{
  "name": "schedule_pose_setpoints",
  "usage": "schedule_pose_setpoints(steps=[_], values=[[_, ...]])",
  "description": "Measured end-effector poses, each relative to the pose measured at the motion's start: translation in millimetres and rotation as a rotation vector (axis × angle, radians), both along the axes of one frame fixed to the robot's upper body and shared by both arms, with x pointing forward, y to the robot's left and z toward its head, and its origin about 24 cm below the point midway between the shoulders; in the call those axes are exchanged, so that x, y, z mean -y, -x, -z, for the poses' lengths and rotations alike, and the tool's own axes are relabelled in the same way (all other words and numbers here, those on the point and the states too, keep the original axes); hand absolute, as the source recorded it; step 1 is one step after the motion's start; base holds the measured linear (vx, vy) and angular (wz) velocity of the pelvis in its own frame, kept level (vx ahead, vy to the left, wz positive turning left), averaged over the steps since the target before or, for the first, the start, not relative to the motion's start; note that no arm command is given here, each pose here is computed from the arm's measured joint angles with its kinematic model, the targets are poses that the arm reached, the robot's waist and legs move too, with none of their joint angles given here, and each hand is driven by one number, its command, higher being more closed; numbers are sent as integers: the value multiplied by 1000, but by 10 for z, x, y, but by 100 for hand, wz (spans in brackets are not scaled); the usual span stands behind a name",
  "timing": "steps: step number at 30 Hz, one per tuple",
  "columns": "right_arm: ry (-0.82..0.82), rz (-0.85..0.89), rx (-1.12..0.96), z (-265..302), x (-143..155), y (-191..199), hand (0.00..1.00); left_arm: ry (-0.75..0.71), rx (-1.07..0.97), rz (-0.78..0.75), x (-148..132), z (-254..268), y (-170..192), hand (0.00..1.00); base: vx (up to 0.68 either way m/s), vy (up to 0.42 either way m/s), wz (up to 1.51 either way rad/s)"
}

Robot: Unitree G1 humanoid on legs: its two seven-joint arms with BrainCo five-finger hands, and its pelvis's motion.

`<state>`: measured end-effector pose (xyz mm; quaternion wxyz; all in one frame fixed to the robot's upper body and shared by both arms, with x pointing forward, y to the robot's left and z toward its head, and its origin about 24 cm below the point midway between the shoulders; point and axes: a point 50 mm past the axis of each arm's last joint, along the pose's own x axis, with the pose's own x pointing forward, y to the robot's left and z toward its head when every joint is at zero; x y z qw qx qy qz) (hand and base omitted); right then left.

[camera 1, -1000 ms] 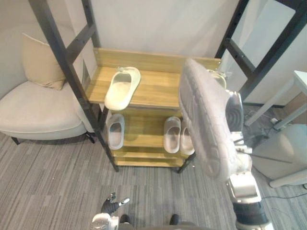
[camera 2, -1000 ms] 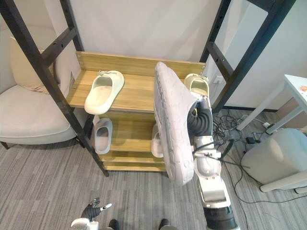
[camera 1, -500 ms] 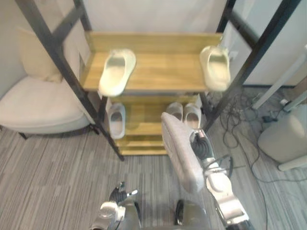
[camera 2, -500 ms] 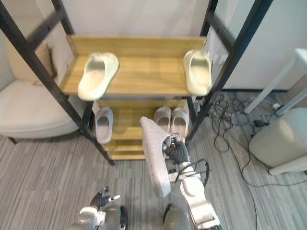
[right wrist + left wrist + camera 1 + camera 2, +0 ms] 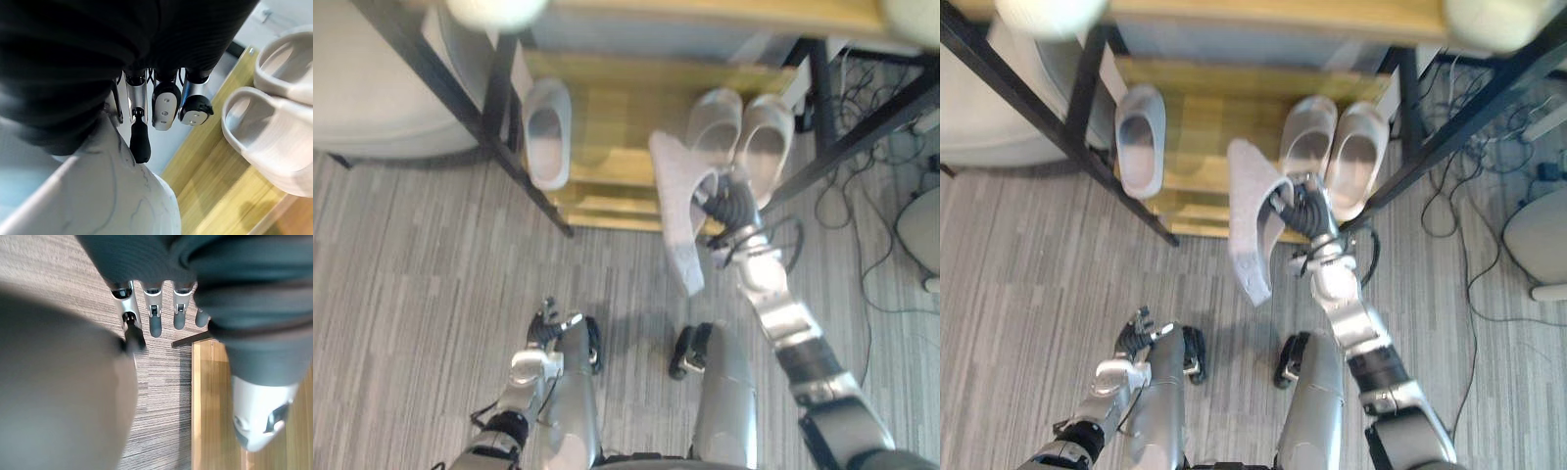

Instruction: Organize the slippers on the shoe rack

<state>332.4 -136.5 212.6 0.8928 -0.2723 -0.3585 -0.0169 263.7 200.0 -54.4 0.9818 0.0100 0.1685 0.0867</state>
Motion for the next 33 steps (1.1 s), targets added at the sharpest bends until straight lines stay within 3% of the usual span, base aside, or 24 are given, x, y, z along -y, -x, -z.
schedule_pose_setpoints(steps=[9,21,33], values=[[69,54,228,-716,-2,-55,100,103,176,-57,5,-333,-179,0,-9,32,10],[337,306,160,-1074,63,-536,100,171,305,-52,118,-577,-317,0,31,6,12],[410,567,196,-1344,344,-628,100,179,289,-68,155,-547,-321,0,35,-6,14]])
